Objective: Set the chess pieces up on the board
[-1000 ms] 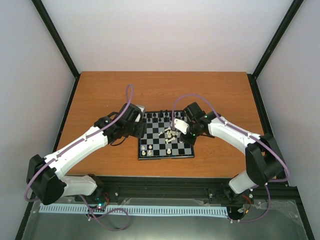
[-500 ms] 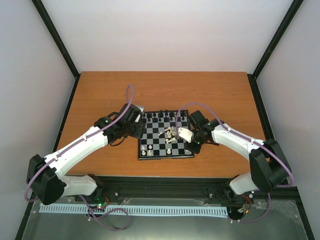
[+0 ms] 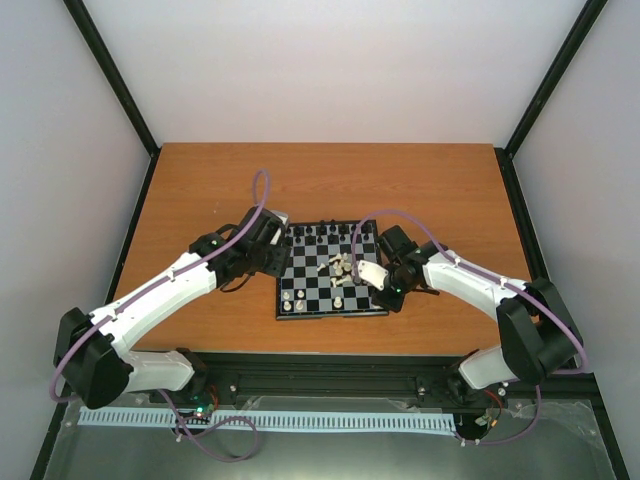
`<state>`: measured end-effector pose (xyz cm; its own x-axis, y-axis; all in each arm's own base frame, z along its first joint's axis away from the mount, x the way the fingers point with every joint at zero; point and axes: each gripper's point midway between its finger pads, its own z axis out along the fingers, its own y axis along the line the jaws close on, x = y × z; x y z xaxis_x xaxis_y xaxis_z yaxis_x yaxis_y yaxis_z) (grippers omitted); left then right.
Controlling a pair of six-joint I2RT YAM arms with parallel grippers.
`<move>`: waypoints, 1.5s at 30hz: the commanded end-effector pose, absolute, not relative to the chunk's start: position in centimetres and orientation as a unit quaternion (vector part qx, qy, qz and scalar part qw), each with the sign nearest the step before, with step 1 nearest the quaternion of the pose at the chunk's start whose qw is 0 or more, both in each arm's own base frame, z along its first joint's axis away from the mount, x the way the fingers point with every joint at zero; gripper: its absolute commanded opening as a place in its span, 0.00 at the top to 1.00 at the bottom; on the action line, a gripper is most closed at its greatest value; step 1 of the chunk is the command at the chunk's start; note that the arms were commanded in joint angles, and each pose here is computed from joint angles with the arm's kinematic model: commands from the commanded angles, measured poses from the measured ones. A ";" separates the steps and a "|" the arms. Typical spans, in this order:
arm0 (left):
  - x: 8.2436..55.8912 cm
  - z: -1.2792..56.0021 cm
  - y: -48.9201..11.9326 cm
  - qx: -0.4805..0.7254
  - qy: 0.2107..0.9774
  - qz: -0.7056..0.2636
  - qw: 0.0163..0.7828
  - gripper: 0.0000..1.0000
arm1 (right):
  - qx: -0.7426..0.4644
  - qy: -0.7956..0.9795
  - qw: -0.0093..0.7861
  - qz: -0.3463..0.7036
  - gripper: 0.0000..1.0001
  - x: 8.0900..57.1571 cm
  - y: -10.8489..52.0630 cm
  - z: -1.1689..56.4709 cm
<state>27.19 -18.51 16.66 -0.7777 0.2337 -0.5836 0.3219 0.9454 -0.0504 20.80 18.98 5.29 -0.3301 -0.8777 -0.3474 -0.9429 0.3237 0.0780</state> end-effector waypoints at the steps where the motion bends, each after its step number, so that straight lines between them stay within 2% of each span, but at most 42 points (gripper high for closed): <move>1: 27.4 16.8 -18.3 0.151 0.940 -0.067 0.299 0.39 | -0.572 0.799 0.126 0.135 0.93 20.6 19.0 5.1; 7: 27.4 16.7 -18.3 0.149 0.940 -0.066 0.298 0.39 | -0.569 0.802 0.130 0.131 0.84 20.9 19.0 5.2; 15: 27.4 16.7 -18.3 0.150 0.941 -0.068 0.297 0.39 | -0.568 0.800 0.145 0.125 0.77 21.6 19.2 6.0; 20: 27.2 16.4 -18.4 0.152 0.942 -0.071 0.292 0.39 | -0.585 0.780 0.151 0.161 0.71 21.1 20.5 7.8; 26: 27.3 16.6 -18.8 0.152 0.940 -0.078 0.295 0.39 | -0.639 0.723 0.193 0.180 0.72 22.5 22.7 10.3; 33: 27.1 16.7 -18.6 0.150 0.939 -0.081 0.297 0.39 | -0.713 0.640 0.223 0.179 0.73 24.5 24.9 9.9; 45: 27.1 16.7 -18.3 0.147 0.939 -0.074 0.300 0.39 | -0.740 0.627 0.189 0.154 0.71 27.1 25.5 5.9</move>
<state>27.05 -18.68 16.25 -0.7848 0.2381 -0.5722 0.3277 0.9431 -0.0569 25.94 24.84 5.70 0.1104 -0.8800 -0.4619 -0.9938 -0.1053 -0.0368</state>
